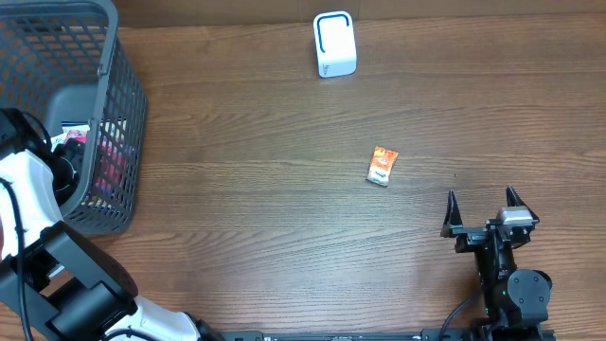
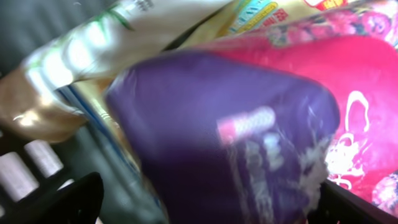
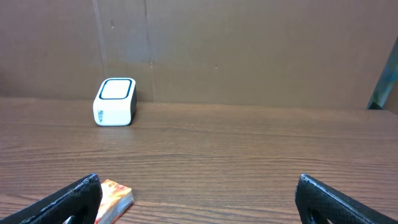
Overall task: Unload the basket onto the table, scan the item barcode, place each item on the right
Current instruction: 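Return the left gripper into the grey basket, then grasp the purple and pink wipes pack with the left gripper, lift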
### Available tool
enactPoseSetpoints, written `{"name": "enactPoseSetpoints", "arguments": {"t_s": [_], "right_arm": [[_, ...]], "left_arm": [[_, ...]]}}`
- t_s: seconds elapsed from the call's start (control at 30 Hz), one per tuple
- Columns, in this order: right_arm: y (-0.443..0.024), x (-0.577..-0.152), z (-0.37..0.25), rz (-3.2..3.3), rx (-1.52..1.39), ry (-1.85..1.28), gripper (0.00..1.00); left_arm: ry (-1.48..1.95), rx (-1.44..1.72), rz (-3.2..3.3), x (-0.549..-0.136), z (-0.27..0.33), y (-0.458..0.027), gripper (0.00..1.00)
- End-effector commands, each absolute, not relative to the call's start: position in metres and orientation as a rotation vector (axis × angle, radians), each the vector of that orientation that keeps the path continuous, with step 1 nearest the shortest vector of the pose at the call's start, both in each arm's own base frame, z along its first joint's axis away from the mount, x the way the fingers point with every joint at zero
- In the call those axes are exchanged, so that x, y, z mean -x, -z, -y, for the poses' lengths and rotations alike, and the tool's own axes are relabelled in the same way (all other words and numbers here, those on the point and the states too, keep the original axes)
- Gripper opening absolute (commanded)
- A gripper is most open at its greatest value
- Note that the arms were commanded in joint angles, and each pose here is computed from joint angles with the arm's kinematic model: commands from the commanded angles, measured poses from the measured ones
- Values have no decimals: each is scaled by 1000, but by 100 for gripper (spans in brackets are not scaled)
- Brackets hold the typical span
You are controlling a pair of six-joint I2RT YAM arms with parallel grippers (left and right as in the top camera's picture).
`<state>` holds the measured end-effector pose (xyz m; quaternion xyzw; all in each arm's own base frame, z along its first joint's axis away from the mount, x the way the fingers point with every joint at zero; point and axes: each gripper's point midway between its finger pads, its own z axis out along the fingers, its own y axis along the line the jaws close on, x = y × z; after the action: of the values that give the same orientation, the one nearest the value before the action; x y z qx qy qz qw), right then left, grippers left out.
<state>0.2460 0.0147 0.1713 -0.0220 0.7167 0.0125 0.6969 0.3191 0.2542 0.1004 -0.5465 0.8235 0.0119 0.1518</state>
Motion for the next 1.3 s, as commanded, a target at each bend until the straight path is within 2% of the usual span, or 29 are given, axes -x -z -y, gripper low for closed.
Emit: {"name": "enactPoseSetpoints", "arguments": {"t_s": [0.0, 0.1, 0.17, 0.23, 0.33, 0.43, 0.9, 1.27], "right_arm": [[-171, -246, -13, -1590, 39, -28, 100], [-171, -246, -13, -1590, 39, -28, 100], [-171, -246, -13, -1590, 39, -28, 100], [-171, -246, -13, -1590, 39, -28, 100], [-171, -246, -13, -1590, 39, -28, 100], [-171, -246, -13, -1590, 39, -28, 100], [-171, -246, -13, -1590, 39, -28, 100], [-171, -246, -13, -1590, 39, -28, 100]], "left_arm": [[48, 1550, -2379, -324, -244, -88, 97], [76, 1524, -2387, -326, -238, -77, 98], [81, 1511, -2395, -325, -236, -70, 88], [78, 1502, -2398, -325, -236, -68, 69], [70, 1501, -2387, -326, -240, -70, 28], [69, 1493, -2373, -330, -243, -78, 5], [89, 1450, -2323, -347, -251, -181, 4], [78, 1458, -2331, -343, -250, -186, 5]]}}
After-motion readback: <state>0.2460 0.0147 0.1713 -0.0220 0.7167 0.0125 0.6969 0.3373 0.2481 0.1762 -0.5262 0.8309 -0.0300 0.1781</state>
